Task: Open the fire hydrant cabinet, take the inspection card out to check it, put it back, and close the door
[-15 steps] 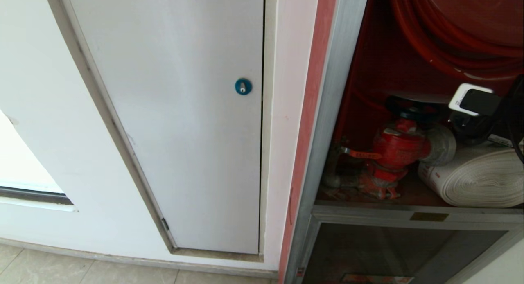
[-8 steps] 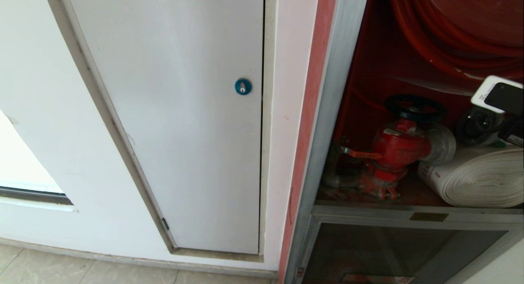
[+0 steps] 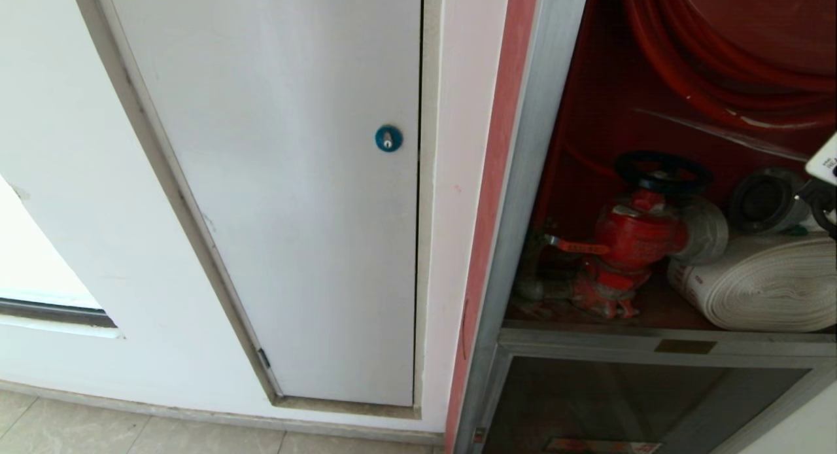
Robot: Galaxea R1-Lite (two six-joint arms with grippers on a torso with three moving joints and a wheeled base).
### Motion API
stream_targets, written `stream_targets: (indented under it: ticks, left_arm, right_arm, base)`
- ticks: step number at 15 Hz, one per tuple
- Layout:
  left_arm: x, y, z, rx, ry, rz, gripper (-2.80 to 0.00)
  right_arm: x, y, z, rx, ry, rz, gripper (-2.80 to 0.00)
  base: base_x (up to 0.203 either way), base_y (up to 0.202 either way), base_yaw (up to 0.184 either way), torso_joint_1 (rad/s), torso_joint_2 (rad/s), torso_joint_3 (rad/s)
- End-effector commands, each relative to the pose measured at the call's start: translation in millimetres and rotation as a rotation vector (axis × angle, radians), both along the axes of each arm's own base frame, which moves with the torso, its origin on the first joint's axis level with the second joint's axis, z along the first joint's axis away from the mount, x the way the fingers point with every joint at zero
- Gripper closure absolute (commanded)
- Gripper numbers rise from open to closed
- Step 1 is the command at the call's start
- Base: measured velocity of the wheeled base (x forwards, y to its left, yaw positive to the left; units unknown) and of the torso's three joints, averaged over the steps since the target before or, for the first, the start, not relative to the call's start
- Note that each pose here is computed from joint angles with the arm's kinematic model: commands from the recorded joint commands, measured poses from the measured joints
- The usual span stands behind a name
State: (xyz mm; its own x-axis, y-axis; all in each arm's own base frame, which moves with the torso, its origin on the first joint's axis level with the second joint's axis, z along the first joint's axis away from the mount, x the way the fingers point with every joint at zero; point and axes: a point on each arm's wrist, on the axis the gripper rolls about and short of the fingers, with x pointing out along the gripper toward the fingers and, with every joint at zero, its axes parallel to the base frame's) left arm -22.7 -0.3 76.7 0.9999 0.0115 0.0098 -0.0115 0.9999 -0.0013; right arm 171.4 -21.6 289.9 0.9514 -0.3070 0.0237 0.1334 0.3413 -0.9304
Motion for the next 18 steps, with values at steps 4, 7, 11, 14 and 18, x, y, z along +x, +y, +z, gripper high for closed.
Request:
stream_targets:
  ticks: [4, 7, 11, 14, 18]
  left_arm:
    - [0, 0, -1, 0.000, 0.005, 0.001, 0.00]
    - [0, 0, -1, 0.000, 0.005, 0.001, 0.00]
    - [0, 0, -1, 0.000, 0.005, 0.001, 0.00]
    - [0, 0, -1, 0.000, 0.005, 0.001, 0.00]
    - [0, 0, -1, 0.000, 0.005, 0.001, 0.00]
  right_arm:
    - [-26, 3, 10, 0.074, -0.101, 0.009, 0.00]
    - [-35, 4, 14, 0.174, -0.160, 0.027, 0.00]
    - [-52, 6, 14, 0.263, -0.223, 0.043, 0.00]
    - [-66, 11, 11, 0.339, -0.263, 0.083, 0.00]
    - [-76, 15, 7, 0.445, -0.223, 0.122, 0.00]
  base:
    - [0.000, 0.000, 0.000, 0.000, 0.00, 0.000]
    - [0.000, 0.000, 0.000, 0.000, 0.00, 0.000]
    - [0.000, 0.000, 0.000, 0.000, 0.00, 0.000]
    - [0.000, 0.000, 0.000, 0.000, 0.00, 0.000]
    - [0.000, 0.000, 0.000, 0.000, 0.00, 0.000]
